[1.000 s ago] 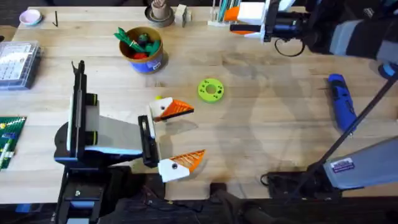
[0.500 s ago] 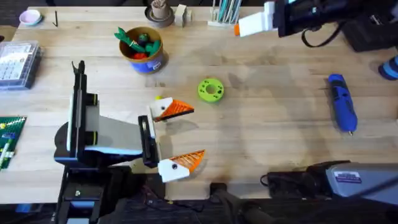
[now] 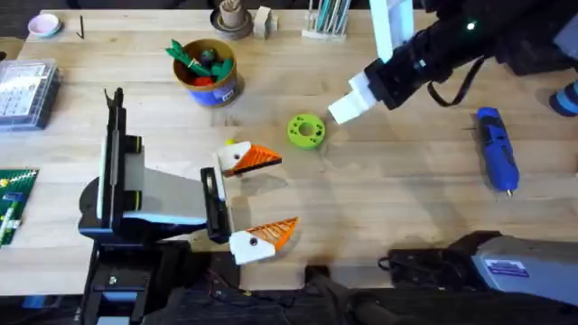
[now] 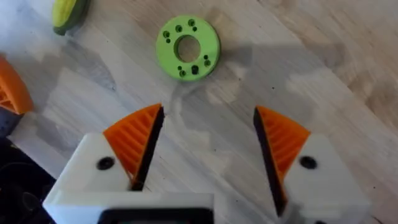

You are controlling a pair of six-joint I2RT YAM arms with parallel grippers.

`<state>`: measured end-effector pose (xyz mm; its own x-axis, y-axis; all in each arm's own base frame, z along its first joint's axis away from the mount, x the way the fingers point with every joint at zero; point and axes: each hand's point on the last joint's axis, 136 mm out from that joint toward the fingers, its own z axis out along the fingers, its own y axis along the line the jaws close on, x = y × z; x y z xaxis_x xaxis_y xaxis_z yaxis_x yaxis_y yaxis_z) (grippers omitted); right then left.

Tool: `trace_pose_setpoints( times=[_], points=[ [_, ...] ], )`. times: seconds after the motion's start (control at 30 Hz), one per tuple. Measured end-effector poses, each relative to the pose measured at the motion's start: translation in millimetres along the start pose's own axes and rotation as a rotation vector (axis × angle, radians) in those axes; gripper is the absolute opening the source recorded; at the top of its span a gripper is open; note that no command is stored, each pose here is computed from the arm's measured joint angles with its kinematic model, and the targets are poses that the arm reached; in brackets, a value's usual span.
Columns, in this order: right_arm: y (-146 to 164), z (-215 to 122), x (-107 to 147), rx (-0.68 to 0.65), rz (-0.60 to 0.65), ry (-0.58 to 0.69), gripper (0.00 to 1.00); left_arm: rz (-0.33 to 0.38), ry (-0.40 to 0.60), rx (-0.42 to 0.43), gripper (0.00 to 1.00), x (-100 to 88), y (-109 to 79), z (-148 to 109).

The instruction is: Pick up the gripper from the table and insert it into the empty holder that is missing its gripper. Then pick up a screw, insert it into the mounting hole, and use the screwdriver to tighten it. Finally, clean up the table by picking up the vegetable and placing it into the bucket.

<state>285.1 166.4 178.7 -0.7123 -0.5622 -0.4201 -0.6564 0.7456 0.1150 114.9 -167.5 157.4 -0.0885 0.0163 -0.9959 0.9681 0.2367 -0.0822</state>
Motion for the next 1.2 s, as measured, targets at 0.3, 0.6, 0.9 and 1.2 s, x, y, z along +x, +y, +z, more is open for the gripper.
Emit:
trace_pose_setpoints(
  times=[0.3, 0.6, 0.9, 1.2],
  points=[
    [12, 26, -4, 0.0, -0.062, 0.024, 0.917, 0.0, 0.0, 0.0, 0.993, 0.0, -0.1, 0],
    [20, 67, 13, -0.007, -0.094, 0.031, 0.917, 0.0, 0.0, 0.0, 0.992, 0.0, 0.0, 0],
    [16, 98, 14, -0.013, -0.066, 0.064, 0.907, 0.0, 0.0, 0.0, 0.993, 0.0, 0.0, 0],
    [23, 120, 18, 0.017, -0.108, 0.11, 0.855, 0.0, 0.0, 0.0, 0.993, 0.0, -0.1, 0]
  ],
)
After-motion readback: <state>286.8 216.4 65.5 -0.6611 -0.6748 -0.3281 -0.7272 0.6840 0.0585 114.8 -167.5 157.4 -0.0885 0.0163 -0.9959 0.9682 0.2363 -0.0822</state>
